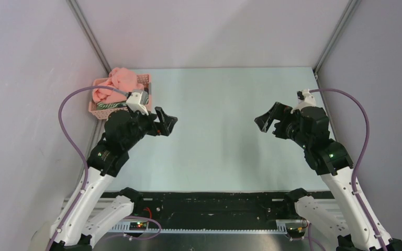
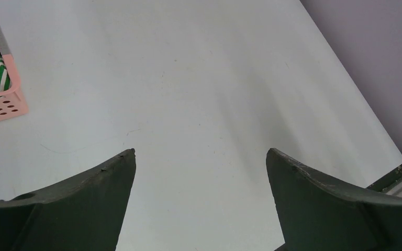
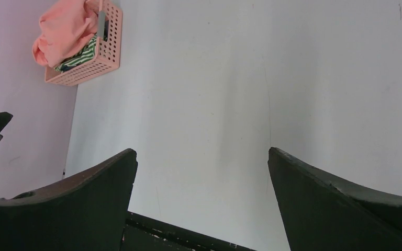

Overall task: Fold and stack the mixed laundry pile
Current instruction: Pick up the T-shirt and place it in the bin.

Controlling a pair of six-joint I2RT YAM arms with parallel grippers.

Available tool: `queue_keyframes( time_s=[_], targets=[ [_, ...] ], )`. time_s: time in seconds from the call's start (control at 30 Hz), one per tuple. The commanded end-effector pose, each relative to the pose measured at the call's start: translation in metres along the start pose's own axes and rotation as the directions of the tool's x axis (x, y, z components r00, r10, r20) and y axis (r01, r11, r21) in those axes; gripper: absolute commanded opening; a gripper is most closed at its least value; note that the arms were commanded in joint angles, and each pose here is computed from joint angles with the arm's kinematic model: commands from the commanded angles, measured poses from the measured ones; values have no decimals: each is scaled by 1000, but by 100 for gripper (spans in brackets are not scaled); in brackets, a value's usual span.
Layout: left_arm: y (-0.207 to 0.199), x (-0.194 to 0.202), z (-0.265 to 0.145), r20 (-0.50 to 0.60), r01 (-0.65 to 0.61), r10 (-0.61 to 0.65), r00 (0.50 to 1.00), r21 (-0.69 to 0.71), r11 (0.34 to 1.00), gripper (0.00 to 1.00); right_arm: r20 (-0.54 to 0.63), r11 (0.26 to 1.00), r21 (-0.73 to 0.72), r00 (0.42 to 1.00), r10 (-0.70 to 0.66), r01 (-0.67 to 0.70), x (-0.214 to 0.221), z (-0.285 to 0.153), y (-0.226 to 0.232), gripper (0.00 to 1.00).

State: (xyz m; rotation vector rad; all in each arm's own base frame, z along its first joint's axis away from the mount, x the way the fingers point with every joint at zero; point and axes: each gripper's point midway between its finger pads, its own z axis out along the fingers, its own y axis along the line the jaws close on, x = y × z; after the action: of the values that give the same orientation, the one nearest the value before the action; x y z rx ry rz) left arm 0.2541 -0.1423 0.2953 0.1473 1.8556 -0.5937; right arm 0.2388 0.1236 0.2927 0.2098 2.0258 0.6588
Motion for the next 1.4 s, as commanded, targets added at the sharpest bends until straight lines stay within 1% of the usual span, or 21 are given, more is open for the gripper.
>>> queue_keyframes(
  time_s=[0.0,0.17,0.23,0.3,0.33,0.37,0.4,0.47,0.5,0.53,0.6,0.67,0.7,0.77,0.9,1.03,1.1,1.13,1.2,1.27,1.37],
  targets=[
    [-6,-24,-5,78,-15,14,997,18,1000,98,61,999,-51,998,2,1,-17,-8,13,100],
    [6,-23,0,83,-7,11,996,-45,999,98,65,999,-50,998,-7,11,-18,-6,13,100],
    [28,-20,7,83,11,2,997,-163,987,98,94,998,-58,995,-20,26,-25,-6,15,100],
    [61,-19,13,76,9,17,997,-330,944,98,123,996,-73,992,-32,41,-31,-8,19,100],
    [87,-28,11,93,19,26,995,-455,890,98,131,996,-80,991,-39,50,-33,-9,20,100],
    [104,-29,9,85,30,17,996,-520,854,98,140,994,-92,989,-43,56,-35,-10,23,100],
    [133,-40,5,113,82,-15,993,-608,790,98,142,993,-100,989,-46,60,-35,-10,25,100],
    [174,-48,6,143,174,-103,984,-677,716,95,136,990,-123,989,-54,71,-34,-10,30,99],
    [184,-49,10,154,208,-140,978,-681,703,93,135,989,-129,989,-59,76,-33,-10,32,98],
    [211,-55,10,171,237,-164,971,-723,649,93,127,987,-139,989,-70,87,-30,-8,35,98],
    [239,-65,21,164,246,-188,968,-751,613,92,127,978,-167,987,-103,124,-29,-8,42,98],
    [262,-77,36,155,239,-190,970,-769,592,93,131,970,-184,982,-136,159,-27,-9,45,98],
    [280,-65,51,109,213,-210,972,-789,576,93,136,967,-190,980,-147,172,-28,-10,47,98],
    [298,-79,70,94,192,-197,976,-800,569,94,150,962,-199,976,-159,187,-30,-12,49,98],
    [333,-63,103,27,145,-219,975,-828,542,94,175,955,-203,968,-183,217,-34,-17,50,99],
    [359,-33,127,-30,118,-266,964,-845,522,88,200,954,-183,959,-199,236,-38,-20,47,99],
    [365,-24,138,-68,94,-272,960,-836,541,70,216,957,-168,956,-196,235,-42,-21,45,99],
    [364,-23,142,-92,82,-273,958,-822,564,45,223,958,-164,955,-195,234,-43,-21,44,99],
    [357,-34,145,-87,90,-261,961,-798,596,20,227,958,-168,954,-194,234,-44,-23,45,99],
    [338,-68,136,-30,122,-225,974,-768,629,7,228,957,-169,954,-194,235,-44,-24,45,99],
    [304,-121,126,56,159,-167,984,-699,697,1,227,962,-153,955,-190,228,-43,-25,42,99]
  ],
)
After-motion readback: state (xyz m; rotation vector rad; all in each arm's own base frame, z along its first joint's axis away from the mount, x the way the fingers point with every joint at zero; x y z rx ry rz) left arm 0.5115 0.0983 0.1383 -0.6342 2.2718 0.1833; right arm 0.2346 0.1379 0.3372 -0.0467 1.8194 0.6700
